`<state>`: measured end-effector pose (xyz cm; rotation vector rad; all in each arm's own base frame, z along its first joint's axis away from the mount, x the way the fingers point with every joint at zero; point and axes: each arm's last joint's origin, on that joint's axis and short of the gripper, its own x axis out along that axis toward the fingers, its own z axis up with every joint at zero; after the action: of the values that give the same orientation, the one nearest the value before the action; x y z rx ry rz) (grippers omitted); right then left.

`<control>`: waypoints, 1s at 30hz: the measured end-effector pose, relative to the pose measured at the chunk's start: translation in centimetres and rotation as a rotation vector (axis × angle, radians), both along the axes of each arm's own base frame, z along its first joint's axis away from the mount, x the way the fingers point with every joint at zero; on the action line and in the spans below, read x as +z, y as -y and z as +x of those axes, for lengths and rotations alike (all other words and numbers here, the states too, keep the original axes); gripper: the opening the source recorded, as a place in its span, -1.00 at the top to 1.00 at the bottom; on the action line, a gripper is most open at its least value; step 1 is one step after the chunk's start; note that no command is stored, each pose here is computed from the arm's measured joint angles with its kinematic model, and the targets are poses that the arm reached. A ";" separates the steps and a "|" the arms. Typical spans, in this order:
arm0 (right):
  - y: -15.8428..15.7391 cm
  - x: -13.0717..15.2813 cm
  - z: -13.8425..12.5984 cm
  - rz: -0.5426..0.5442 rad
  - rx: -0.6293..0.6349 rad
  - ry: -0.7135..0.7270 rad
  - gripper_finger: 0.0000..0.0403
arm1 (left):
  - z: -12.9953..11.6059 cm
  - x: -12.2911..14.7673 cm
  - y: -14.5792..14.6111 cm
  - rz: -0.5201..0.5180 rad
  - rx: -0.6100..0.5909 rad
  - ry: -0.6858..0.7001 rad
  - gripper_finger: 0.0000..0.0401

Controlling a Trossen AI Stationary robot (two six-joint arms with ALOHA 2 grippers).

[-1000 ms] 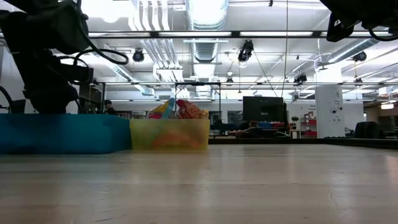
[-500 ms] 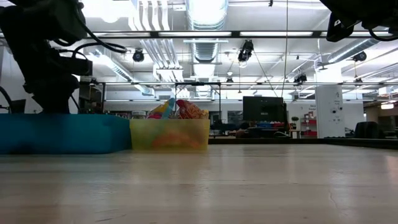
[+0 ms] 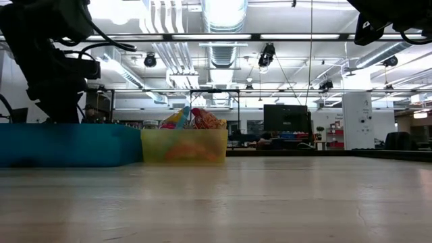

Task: Pick & Place Food Item
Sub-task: Return to Home Position

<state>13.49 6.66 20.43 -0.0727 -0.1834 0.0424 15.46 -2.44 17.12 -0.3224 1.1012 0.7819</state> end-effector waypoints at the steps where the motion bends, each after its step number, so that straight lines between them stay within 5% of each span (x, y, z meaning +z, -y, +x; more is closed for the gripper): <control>1: 0.0 0.0 0.0 0.000 0.000 0.000 0.94 | 0.0 0.0 0.0 -0.001 0.000 0.005 0.07; 14: 0.0 0.0 0.0 0.000 0.000 0.000 0.94 | 0.7 2.4 0.0 0.030 -0.126 0.259 0.07; 25: 0.0 0.0 0.0 0.000 0.000 0.000 0.94 | 2.4 6.4 0.5 0.150 -0.398 0.618 0.07; 30: 0.0 0.0 0.0 0.000 0.000 0.000 0.94 | 3.3 7.0 1.1 0.187 -0.627 0.801 0.07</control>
<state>13.49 6.66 20.43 -0.0727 -0.1836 0.0426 18.75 -3.58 24.12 -0.0928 0.3204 0.1437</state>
